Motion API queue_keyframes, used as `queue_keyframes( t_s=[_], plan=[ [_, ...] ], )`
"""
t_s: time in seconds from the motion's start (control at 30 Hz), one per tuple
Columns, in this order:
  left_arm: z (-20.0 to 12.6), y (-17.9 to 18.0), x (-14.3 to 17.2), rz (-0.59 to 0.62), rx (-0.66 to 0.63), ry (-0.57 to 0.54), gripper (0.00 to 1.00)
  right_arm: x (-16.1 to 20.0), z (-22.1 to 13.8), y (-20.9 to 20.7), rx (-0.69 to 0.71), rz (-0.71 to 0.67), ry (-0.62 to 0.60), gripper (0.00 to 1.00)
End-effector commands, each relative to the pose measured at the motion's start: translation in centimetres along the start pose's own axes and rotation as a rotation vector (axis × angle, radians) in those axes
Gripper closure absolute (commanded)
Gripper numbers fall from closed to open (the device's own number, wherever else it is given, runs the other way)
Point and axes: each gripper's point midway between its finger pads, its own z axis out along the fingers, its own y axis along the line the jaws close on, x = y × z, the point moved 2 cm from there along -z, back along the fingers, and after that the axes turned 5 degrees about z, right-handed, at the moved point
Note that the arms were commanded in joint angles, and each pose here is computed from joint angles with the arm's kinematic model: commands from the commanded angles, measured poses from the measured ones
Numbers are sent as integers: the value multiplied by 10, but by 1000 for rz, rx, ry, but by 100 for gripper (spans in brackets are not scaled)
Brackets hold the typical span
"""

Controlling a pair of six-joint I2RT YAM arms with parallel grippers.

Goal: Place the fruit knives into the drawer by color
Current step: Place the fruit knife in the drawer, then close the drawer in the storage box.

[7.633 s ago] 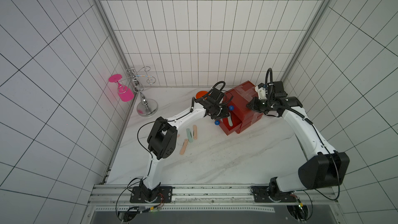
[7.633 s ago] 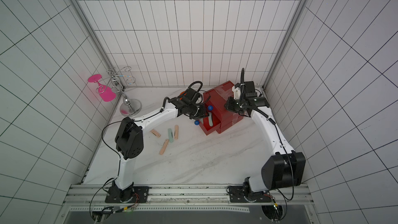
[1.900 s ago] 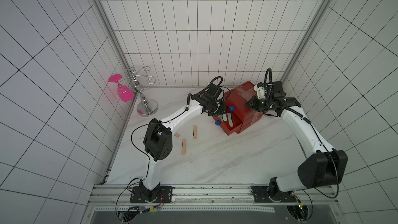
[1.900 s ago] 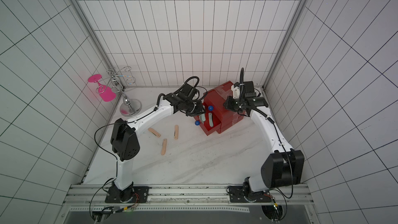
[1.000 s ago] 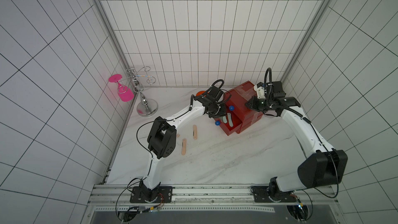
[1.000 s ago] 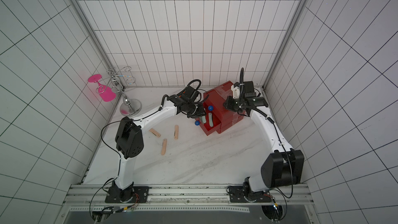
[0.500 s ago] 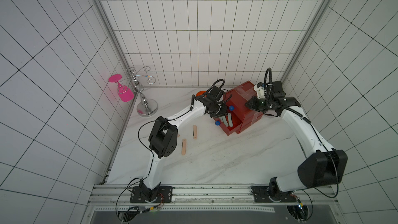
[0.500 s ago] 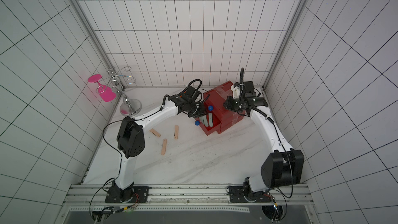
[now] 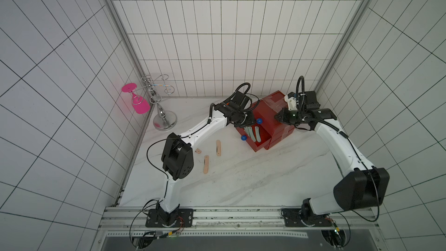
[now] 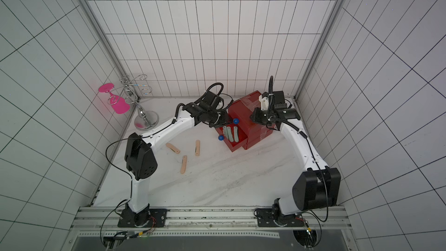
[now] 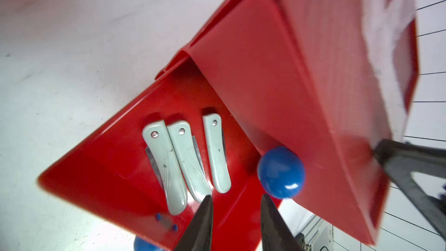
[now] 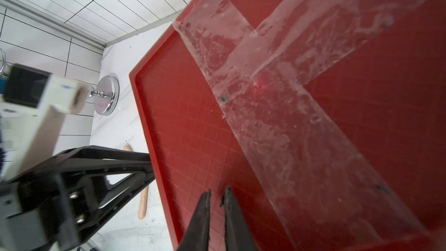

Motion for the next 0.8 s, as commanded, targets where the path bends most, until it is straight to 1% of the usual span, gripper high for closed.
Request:
queue_keyframes(
  t_s=[0.0,0.1,0.23,0.37,0.5,0.53,0.63,0.67,0.77],
  plan=[
    [-36,-13,-6,37,8,-75,64,98,32,-64,251,146,414,85],
    [-48,-5,-2,39,-14,-90,64,97,31,-64,253,142,409,85],
    [-55,17,8,13,-50,-88,64,98,30,-65,258,143,411,85],
    [-54,43,25,-23,-71,-69,73,99,29,-66,262,141,411,85],
    [-51,57,41,-42,-66,-54,80,99,30,-66,264,141,416,85],
    [-49,60,45,-46,-64,-49,83,99,30,-66,265,140,416,84],
    [-42,65,55,-55,-45,-34,98,99,30,-66,266,142,417,84],
    [-39,67,58,-60,-42,-27,100,100,30,-66,266,141,418,85],
    [-30,73,64,-72,-43,-12,100,100,30,-67,266,140,419,85]
  ],
)
